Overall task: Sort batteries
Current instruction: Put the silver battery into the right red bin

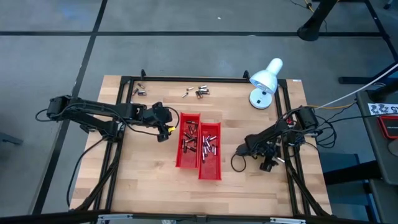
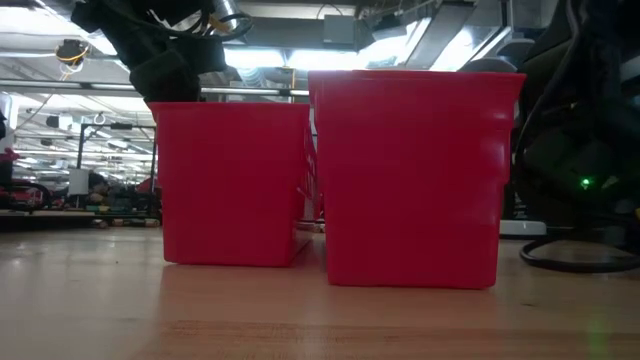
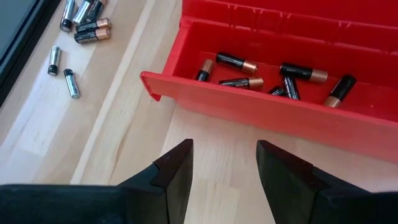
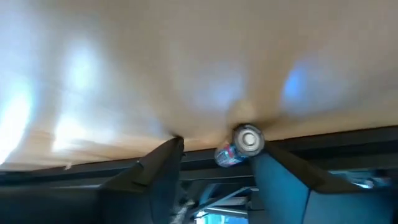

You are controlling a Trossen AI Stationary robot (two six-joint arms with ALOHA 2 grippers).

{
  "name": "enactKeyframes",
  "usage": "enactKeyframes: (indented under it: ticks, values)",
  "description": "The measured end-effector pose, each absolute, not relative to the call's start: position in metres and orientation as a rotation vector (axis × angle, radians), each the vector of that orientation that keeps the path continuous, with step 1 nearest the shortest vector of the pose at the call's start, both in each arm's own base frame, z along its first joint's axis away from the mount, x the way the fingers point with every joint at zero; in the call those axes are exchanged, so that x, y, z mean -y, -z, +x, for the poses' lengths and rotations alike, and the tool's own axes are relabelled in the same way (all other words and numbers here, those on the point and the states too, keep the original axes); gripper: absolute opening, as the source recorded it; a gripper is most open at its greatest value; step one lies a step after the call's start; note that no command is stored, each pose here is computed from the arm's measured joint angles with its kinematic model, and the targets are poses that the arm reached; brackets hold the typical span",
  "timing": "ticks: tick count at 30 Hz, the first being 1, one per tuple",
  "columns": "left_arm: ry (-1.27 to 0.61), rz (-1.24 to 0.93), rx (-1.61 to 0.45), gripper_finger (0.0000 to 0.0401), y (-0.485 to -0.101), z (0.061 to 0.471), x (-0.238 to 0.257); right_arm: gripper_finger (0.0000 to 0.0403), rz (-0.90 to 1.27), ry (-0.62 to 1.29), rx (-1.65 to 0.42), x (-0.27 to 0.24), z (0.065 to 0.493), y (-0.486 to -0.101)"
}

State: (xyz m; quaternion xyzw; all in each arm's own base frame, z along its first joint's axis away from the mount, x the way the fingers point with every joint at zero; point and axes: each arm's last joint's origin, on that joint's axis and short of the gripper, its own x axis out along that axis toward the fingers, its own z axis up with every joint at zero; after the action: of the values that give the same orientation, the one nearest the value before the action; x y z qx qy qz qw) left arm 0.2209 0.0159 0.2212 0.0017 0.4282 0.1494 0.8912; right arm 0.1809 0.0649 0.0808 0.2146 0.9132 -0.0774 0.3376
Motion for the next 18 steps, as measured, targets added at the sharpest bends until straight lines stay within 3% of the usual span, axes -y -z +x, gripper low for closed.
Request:
enactKeyframes:
  ticks: [4,10,18]
  values:
    - [-0.31,0.003,-0.889,0.0166,-0.221,0.221,-0.016,0.0147,0.574,0.182,-2.372,-0.066,0.183,-0.081]
    - [-0.312,-0.001,-0.888,0.0166,-0.221,0.221,-0.016,0.0037,0.577,0.175,-2.372,-0.066,0.184,-0.081]
    - [-0.316,-0.007,-0.89,0.0166,-0.221,0.221,-0.016,0.0044,0.501,0.133,-2.326,-0.07,0.201,-0.094]
